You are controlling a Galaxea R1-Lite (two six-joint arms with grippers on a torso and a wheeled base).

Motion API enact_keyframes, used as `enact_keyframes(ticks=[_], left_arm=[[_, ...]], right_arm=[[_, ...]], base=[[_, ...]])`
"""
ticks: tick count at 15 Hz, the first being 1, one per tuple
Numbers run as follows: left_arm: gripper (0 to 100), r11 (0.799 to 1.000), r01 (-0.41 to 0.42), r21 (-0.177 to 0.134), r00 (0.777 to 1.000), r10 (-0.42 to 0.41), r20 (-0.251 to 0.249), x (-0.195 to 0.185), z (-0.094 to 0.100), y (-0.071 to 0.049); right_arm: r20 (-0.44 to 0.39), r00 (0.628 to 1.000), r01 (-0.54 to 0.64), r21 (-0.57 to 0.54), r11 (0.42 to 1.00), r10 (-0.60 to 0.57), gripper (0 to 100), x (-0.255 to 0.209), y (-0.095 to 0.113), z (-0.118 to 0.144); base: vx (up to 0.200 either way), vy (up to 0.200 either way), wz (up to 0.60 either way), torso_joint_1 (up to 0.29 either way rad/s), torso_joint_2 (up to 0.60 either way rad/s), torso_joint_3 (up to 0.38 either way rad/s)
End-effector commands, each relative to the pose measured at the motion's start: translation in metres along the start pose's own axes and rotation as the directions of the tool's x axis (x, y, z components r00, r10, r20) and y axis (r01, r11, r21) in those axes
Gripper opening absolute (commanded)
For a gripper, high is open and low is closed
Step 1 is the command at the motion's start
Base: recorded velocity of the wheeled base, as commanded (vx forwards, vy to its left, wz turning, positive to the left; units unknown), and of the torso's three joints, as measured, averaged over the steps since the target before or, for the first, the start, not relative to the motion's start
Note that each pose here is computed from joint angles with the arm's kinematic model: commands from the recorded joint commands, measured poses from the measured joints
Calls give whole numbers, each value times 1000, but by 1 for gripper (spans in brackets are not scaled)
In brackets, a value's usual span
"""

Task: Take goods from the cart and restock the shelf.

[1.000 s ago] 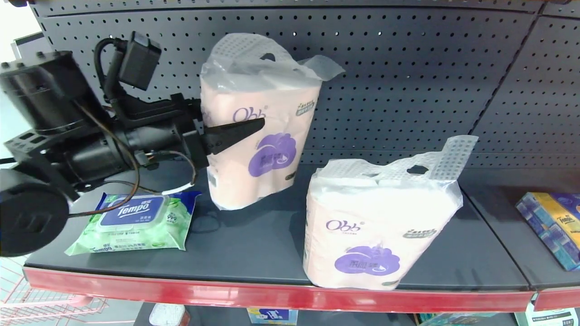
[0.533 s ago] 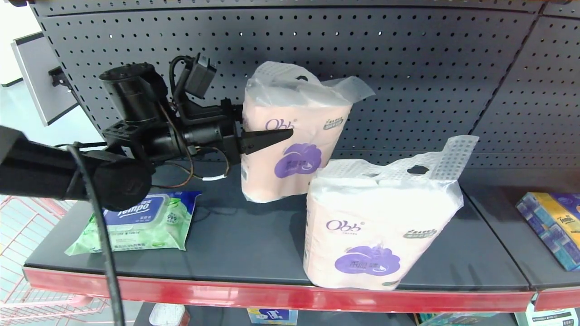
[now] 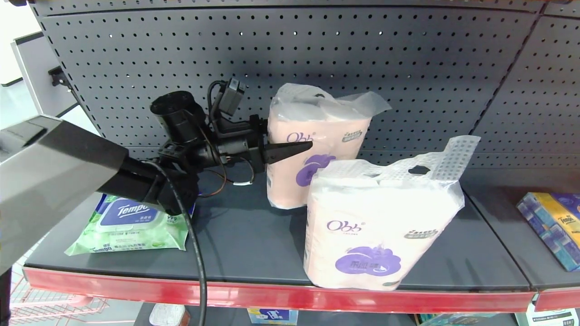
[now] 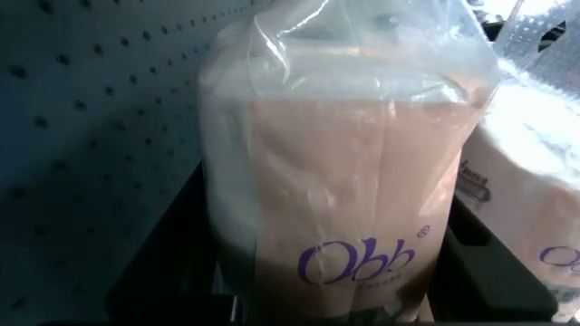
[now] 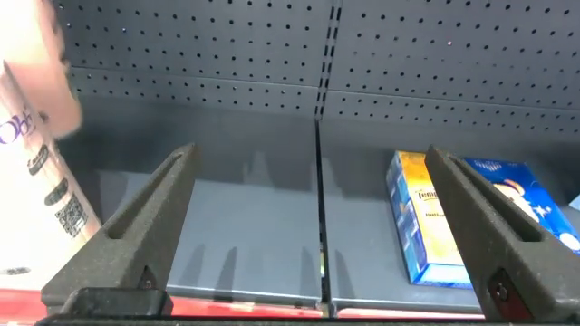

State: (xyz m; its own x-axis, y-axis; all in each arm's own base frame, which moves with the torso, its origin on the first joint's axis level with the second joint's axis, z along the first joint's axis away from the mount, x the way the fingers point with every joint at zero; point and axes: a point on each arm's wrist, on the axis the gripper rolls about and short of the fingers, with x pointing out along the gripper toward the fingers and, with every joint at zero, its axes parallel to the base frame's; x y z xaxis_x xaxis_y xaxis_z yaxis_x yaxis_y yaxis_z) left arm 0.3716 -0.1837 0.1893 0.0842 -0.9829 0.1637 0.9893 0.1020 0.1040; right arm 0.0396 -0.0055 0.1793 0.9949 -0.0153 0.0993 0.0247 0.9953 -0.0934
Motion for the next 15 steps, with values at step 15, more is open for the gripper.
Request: enact_keyframes(ticks=[15], left_arm=[[0,991,130,9,992,-130,-6,20,-40,27]], right_arm=[[4,1000,5,-1,1000,-5,100,6,-2,8]], base=[[0,0,0,0,0,0]])
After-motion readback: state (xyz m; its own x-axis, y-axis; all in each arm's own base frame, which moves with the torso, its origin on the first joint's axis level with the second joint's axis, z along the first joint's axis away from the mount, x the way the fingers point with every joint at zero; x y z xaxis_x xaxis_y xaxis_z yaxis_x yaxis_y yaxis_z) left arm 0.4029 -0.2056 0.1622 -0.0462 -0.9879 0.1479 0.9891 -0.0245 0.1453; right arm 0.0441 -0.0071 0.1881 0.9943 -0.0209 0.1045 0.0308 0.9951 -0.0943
